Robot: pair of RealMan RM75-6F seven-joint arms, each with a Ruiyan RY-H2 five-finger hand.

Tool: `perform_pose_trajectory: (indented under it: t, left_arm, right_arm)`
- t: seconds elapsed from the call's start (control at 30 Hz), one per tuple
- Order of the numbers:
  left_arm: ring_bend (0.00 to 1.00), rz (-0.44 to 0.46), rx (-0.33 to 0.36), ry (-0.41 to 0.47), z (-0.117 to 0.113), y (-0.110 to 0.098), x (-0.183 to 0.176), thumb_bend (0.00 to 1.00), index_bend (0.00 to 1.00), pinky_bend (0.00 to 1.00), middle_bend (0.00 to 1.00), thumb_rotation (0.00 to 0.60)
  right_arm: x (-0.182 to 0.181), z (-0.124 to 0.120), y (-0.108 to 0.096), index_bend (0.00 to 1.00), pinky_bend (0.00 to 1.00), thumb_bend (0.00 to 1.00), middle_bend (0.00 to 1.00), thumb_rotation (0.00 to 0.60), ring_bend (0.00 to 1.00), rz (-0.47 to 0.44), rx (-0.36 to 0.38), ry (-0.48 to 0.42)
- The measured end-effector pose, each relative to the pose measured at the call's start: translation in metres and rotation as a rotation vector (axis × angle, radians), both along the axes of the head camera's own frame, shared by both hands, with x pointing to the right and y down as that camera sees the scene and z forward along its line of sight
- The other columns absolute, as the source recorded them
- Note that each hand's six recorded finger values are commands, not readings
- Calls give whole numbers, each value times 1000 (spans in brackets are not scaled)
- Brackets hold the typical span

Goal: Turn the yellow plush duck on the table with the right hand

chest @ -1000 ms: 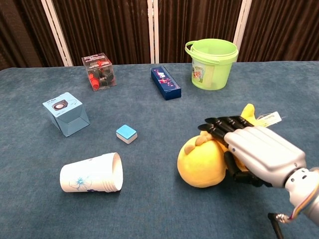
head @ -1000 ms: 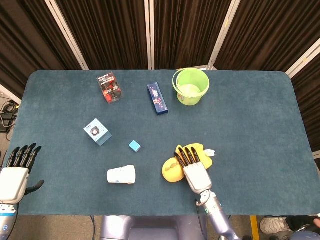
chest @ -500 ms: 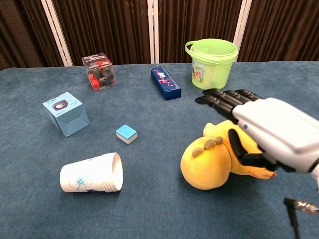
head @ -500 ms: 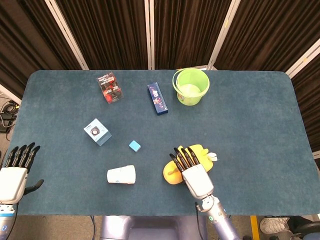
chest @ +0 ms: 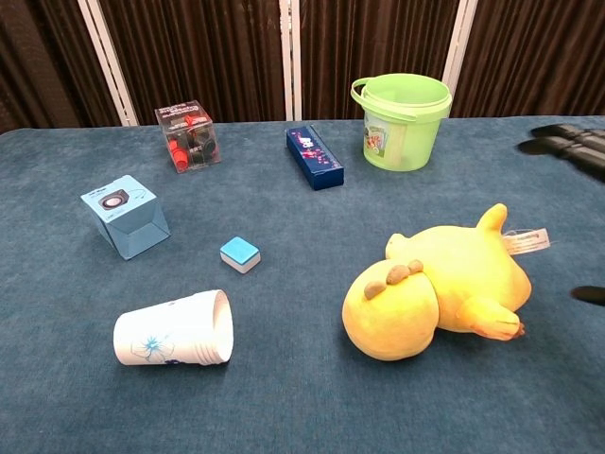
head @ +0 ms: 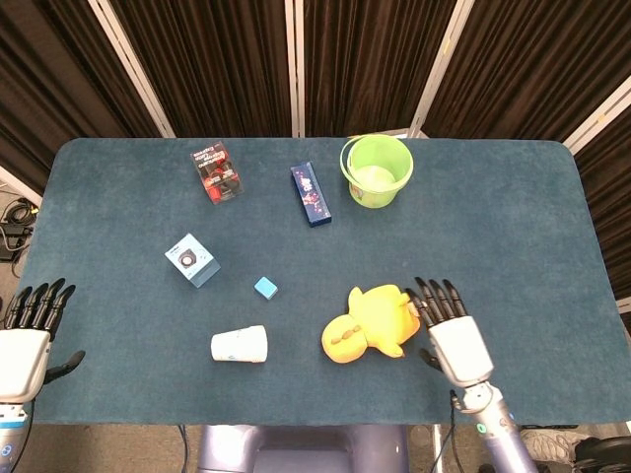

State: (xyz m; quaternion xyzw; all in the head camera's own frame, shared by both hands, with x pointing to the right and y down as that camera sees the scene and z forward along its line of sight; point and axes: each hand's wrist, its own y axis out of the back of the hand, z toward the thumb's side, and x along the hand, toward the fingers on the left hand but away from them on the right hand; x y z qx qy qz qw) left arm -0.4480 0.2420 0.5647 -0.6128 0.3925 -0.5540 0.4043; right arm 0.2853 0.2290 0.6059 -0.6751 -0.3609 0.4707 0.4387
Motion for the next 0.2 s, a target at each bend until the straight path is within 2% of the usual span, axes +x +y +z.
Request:
perform_pose_trajectory:
  t: [0.2]
  left_arm:
    - [0, -5, 14, -6, -1, -1, -2, 177, 0, 0, 0, 600]
  right_arm:
    - [50, -16, 12, 0, 0, 265, 0, 600, 0, 60, 57, 45]
